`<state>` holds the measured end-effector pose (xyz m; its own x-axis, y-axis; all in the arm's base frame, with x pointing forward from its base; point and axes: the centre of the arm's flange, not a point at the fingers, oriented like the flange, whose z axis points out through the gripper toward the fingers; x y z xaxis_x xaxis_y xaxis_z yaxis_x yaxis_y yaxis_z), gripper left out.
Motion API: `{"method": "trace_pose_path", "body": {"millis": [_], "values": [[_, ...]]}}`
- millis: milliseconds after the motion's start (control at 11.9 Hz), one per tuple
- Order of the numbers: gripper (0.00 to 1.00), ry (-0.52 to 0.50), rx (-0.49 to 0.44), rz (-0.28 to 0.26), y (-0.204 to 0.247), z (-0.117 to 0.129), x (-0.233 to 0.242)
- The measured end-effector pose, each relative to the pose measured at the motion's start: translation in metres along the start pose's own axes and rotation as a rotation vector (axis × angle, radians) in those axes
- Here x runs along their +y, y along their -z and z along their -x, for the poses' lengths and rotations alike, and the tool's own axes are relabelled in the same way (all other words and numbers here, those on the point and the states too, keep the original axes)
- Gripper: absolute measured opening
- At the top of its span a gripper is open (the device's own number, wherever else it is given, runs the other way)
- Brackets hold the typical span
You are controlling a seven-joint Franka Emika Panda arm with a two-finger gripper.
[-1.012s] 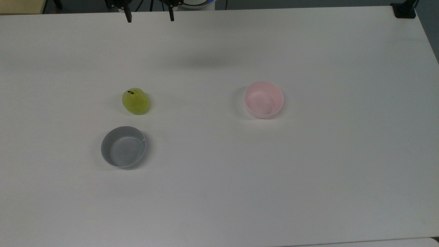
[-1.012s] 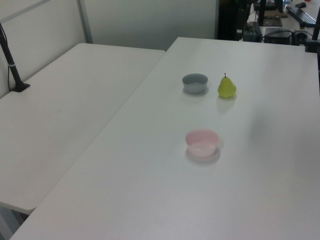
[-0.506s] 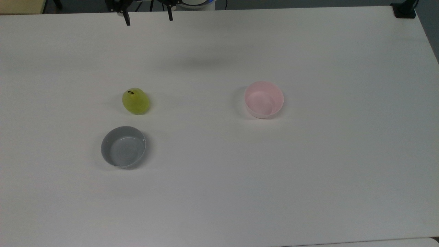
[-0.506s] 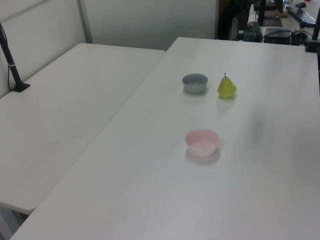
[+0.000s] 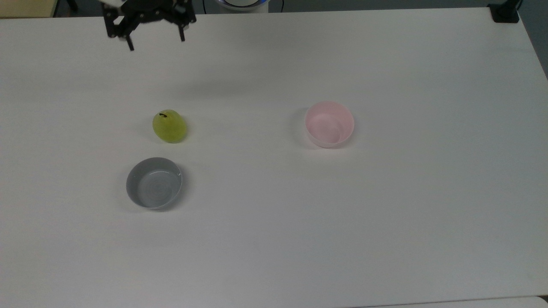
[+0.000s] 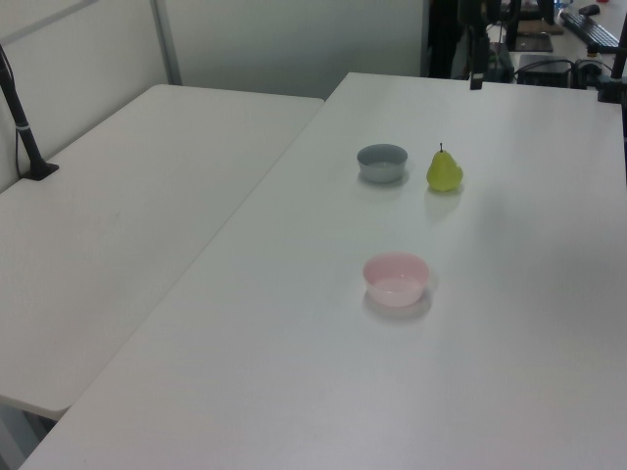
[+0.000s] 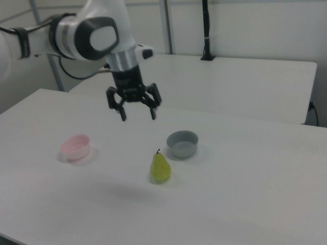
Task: Place the pear in the bowl
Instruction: 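Move the open gripper down over the yellow-green pear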
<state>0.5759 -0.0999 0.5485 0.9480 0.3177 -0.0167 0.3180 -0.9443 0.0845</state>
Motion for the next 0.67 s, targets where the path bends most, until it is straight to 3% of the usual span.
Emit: {"method": "trace_pose_path", "body": {"millis": [169,675], "values": [[1.00,-0.031,0.007,0.016,-0.050,-0.008,0.028],[1.00,-0.078,-0.011,-0.035,-0.157,-0.033,0.034]]}}
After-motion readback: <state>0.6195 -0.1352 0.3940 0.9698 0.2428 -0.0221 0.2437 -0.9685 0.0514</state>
